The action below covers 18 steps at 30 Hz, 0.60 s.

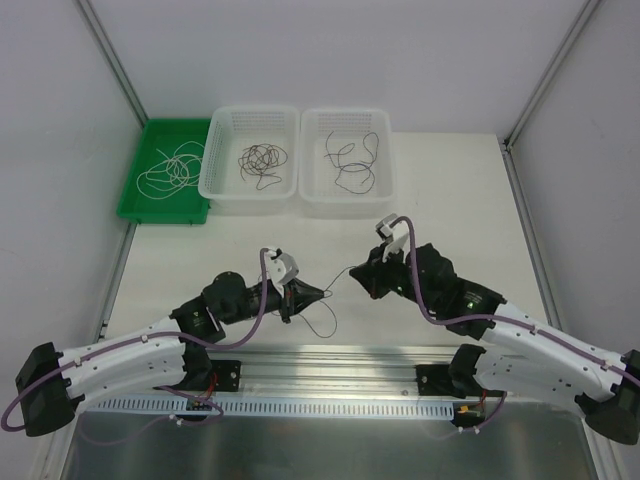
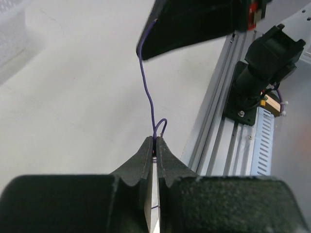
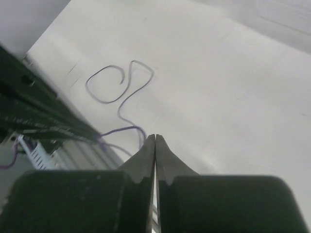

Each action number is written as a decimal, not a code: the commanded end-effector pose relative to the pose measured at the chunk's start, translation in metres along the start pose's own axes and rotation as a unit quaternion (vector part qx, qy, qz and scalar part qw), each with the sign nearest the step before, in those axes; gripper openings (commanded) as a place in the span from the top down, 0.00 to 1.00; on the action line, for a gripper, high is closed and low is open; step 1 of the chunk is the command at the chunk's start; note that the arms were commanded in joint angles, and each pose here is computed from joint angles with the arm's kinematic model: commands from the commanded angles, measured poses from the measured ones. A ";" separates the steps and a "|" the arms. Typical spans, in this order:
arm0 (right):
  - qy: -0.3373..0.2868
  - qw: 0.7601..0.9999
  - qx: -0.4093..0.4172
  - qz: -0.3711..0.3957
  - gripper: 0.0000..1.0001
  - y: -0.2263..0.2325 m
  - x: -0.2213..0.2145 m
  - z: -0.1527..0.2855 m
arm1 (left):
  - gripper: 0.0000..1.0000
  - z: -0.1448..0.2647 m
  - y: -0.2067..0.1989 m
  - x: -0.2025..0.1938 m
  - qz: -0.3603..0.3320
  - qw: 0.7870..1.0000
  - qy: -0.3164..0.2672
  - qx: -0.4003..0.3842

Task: Untangle the cables
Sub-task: Untie the cable.

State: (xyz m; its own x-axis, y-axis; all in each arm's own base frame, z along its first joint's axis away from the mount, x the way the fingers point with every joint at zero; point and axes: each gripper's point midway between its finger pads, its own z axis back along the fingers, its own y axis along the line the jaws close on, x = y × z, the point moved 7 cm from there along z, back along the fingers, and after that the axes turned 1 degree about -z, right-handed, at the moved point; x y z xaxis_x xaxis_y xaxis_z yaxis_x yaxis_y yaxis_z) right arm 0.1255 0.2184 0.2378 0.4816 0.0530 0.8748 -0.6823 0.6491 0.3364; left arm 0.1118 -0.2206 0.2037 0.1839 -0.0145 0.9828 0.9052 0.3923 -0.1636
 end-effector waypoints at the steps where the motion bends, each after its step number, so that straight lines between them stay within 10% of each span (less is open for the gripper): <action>1: -0.048 0.995 -0.072 -0.057 0.99 -0.018 0.009 0.004 | 0.99 0.000 -0.005 -0.004 0.044 0.999 -0.018 -0.021; 18: 0.002 0.992 0.125 0.029 0.84 0.021 -0.006 0.004 | 1.00 -0.012 0.015 -0.001 0.133 0.985 -0.052 0.096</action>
State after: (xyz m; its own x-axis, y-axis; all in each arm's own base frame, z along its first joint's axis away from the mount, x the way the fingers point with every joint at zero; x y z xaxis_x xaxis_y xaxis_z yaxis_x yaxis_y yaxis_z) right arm 0.1156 0.2217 0.2271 0.5030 0.0924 0.8593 -0.7392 0.5612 0.3723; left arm 0.1189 -0.2228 0.1780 0.3622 0.1043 0.9263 0.7866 0.4989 -0.3638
